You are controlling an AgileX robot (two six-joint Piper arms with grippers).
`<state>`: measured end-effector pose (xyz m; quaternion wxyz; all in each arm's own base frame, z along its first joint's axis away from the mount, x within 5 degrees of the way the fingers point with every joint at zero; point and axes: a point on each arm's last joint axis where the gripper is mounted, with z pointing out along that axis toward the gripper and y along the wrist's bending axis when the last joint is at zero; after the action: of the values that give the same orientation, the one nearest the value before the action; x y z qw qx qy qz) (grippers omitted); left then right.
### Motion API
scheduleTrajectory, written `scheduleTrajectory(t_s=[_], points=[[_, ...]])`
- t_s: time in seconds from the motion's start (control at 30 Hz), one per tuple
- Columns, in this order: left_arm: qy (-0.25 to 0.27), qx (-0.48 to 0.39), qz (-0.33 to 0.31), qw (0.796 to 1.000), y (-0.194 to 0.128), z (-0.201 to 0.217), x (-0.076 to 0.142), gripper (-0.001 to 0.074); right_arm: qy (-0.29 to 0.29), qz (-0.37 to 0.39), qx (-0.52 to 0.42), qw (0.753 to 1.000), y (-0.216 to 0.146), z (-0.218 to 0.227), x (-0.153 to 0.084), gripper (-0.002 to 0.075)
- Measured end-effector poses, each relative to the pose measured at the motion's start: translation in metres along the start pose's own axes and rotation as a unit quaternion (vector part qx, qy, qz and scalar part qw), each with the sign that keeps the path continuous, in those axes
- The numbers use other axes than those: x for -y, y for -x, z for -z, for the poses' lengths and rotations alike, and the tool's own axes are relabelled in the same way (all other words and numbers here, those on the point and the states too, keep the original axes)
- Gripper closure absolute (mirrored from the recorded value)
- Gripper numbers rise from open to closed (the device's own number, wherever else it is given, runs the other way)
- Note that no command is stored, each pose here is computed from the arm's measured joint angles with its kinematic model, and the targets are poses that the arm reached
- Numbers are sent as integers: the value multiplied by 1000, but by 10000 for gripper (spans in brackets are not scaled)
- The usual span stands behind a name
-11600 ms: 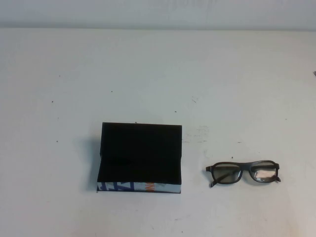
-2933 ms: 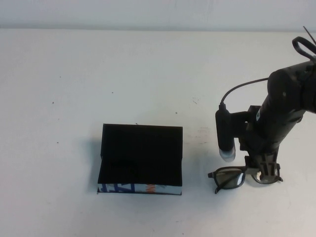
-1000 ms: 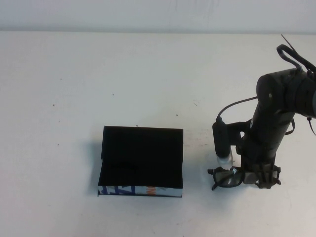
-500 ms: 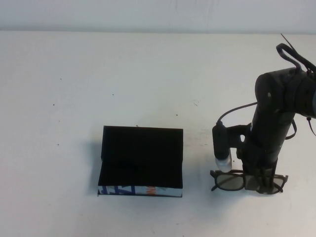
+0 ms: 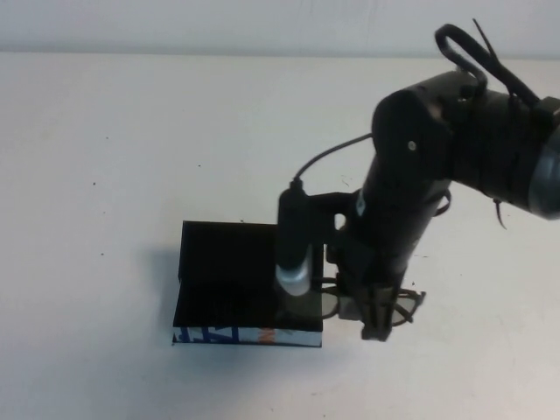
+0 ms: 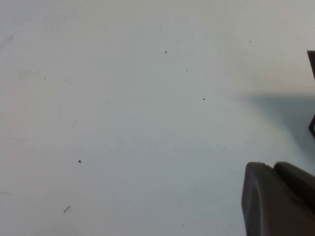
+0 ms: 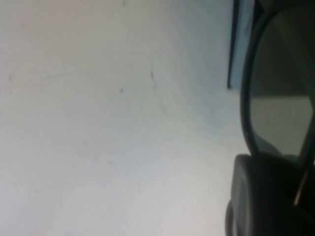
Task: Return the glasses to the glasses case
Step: Place the glasses in the glasses case
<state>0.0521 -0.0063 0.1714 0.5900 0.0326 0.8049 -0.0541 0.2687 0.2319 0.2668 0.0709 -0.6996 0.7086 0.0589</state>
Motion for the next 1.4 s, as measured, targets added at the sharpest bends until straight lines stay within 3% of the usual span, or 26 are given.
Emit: scheduleTrajectory(t_s=[0.27, 0.5, 1.4], points=[[0, 0, 0, 1000, 0, 0, 0, 735, -18, 54, 30, 998, 64, -2, -1, 657], [0, 0, 0, 1000, 0, 0, 0, 735, -26, 78, 22, 996, 96, -28, 10, 657], [0, 0, 0, 1000, 0, 0, 0, 735, -14, 46, -5, 999, 98, -61, 25, 658]])
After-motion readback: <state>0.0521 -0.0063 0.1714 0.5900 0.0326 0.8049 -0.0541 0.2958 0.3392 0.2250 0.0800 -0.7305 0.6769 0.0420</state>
